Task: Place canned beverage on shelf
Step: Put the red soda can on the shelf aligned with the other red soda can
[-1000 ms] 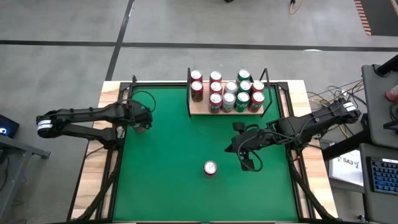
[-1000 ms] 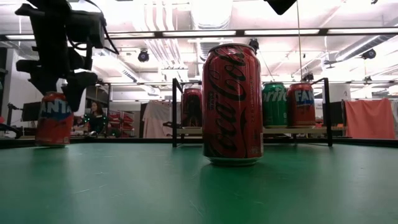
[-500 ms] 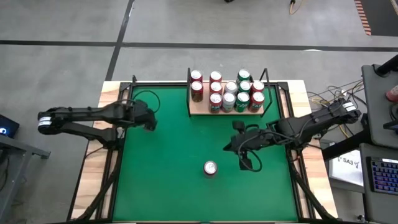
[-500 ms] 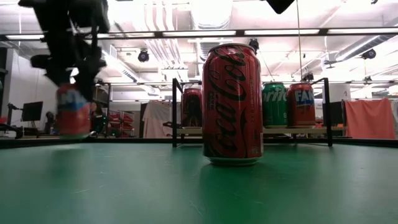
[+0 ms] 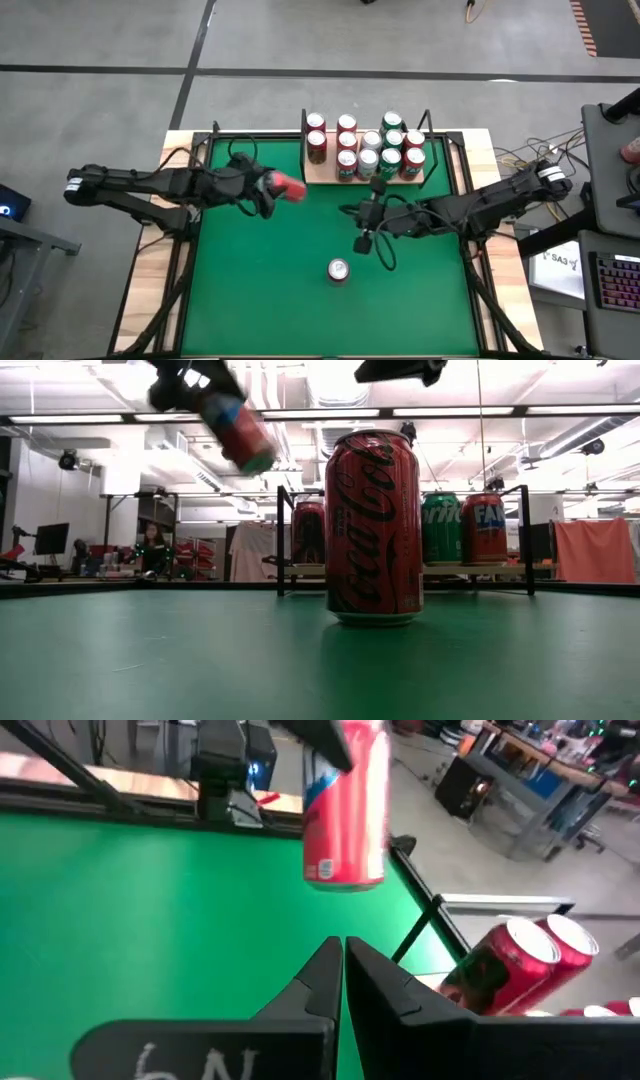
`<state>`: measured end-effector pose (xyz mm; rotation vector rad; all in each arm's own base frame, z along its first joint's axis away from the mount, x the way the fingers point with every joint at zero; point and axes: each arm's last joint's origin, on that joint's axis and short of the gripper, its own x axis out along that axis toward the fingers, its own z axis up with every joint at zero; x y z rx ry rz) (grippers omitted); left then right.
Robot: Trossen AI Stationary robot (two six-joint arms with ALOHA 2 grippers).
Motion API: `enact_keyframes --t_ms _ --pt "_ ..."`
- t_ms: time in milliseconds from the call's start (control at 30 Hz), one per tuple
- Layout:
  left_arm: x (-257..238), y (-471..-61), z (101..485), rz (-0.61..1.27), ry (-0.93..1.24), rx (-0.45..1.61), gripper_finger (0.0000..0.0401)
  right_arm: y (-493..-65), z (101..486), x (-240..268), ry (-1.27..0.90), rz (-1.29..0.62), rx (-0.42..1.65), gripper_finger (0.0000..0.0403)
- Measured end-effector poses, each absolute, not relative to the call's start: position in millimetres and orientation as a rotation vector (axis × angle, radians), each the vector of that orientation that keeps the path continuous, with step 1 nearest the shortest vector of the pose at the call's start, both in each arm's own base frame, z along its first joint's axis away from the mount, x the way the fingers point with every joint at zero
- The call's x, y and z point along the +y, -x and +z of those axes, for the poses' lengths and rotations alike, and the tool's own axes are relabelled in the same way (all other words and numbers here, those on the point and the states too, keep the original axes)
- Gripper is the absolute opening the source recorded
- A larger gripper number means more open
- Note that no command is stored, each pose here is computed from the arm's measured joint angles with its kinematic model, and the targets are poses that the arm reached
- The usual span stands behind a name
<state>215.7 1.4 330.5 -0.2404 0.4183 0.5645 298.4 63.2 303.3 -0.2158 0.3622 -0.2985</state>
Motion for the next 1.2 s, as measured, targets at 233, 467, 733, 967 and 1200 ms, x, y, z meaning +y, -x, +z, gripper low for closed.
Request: enact_keyframes --t_ms 233,467,733,967,1200 --pt "-11 -242 340 0.465 0.12 0.28 0.0278 -325 308 64 0.287 -0.309 0.358 0.0035" --pt "-13 -259 335 0.456 0.068 0.261 0.0279 -331 325 62 0.274 -0.401 0.406 0.0156" --pt "-14 -267 335 0.448 0.056 0.224 0.028 -332 328 50 0.24 -0.429 0.444 0.0314" --pt "-14 -272 339 0.443 0.05 0.162 0.028 -334 325 43 0.231 -0.404 0.467 0.0368" --pt "-16 -281 337 0.407 0.055 0.133 0.028 -335 325 35 0.25 -0.409 0.476 0.0368"
